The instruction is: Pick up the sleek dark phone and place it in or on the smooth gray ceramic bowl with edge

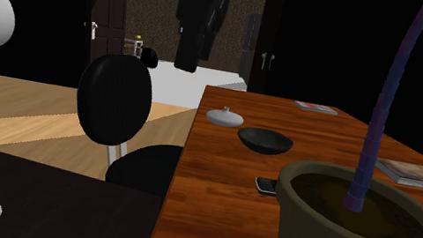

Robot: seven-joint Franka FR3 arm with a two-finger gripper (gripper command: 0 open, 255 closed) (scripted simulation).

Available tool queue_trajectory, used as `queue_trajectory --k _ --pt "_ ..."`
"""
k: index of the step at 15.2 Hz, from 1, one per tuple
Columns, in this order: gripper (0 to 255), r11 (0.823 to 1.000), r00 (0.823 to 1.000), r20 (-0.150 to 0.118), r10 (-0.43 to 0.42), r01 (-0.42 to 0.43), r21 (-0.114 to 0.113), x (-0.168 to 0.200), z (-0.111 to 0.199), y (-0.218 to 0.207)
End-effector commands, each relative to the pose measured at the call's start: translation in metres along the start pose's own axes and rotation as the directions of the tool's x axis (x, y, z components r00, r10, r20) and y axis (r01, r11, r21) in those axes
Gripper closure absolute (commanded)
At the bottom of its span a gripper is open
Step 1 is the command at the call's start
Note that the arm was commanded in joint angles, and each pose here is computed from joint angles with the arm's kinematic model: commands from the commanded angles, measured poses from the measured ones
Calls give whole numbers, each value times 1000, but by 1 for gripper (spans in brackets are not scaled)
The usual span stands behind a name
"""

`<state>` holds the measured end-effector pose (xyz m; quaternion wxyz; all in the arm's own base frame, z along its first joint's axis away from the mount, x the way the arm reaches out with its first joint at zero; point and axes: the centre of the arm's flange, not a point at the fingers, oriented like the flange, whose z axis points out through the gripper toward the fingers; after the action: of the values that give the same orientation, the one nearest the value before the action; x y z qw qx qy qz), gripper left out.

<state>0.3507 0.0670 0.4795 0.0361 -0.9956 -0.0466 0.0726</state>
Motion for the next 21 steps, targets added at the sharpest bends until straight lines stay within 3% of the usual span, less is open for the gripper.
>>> queue_trajectory --k 1,21 --pt "0 1000 1000 -8 -15 15 -2 14 15 -14" --pt "0 986 984 -70 -165 163 -35 170 163 -160"
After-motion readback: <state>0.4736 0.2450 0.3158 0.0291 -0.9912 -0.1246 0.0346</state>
